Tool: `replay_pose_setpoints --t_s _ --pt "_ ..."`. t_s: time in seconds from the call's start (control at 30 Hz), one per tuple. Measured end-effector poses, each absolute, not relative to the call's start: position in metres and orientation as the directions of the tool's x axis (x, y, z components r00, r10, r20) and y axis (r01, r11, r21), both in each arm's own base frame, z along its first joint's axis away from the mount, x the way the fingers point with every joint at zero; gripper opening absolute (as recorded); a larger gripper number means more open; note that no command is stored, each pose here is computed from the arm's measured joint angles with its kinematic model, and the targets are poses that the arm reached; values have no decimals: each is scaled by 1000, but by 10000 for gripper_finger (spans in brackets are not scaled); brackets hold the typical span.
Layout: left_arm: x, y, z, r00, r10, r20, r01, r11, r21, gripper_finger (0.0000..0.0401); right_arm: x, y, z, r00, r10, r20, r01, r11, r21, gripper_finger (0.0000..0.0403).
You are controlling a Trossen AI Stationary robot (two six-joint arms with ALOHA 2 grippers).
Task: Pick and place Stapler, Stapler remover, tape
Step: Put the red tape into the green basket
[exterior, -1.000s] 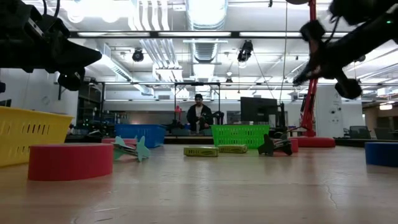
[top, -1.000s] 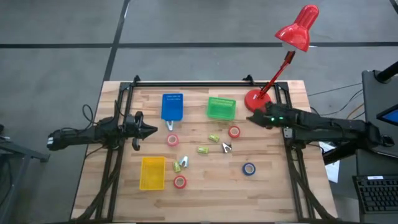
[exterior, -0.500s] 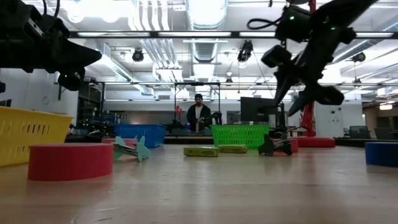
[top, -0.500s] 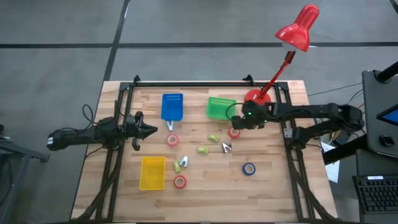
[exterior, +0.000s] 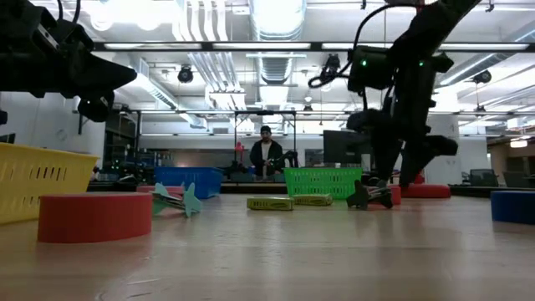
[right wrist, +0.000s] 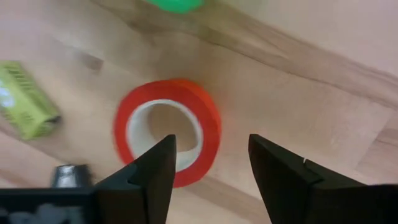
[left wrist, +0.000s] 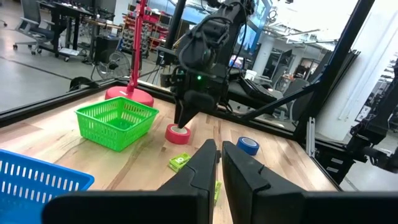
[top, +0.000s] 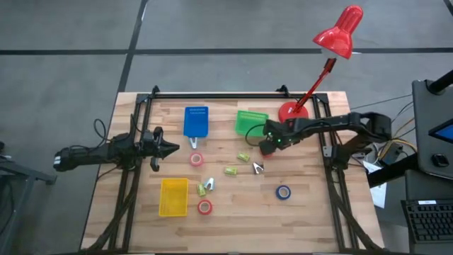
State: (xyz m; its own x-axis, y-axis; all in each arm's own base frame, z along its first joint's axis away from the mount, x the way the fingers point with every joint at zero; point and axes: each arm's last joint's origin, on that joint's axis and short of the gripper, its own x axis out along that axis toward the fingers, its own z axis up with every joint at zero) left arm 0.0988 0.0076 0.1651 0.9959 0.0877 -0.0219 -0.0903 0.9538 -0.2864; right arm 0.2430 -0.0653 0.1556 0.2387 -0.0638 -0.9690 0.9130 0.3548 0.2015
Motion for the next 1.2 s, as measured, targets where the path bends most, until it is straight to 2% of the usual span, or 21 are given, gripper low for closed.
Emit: replay_pose_setpoints --t_s 0.2,0.47,0.67,0.87,1.03,1.2 --pt "99 8 165 996 88 -22 -90 954 -286 30 250 -67 150 233 -60 -971 902 388 192 169" --pt "99 8 165 996 88 -22 -90 954 -287 30 255 -68 147 226 -42 -973 868 461 182 92" --pt "99 8 165 996 88 -22 -90 954 -286 30 265 -69 168 318 -33 -948 838 477 265 39" --pt "99 8 165 996 88 -21 -90 954 -286 30 283 -74 203 436 -43 -899 767 540 346 44" --pt "99 8 165 996 88 -18 -89 954 -286 30 297 -86 232 493 -180 -851 748 589 308 54" --pt "99 8 166 996 88 -16 -89 954 -287 30 292 -110 242 467 -279 -839 799 539 266 49"
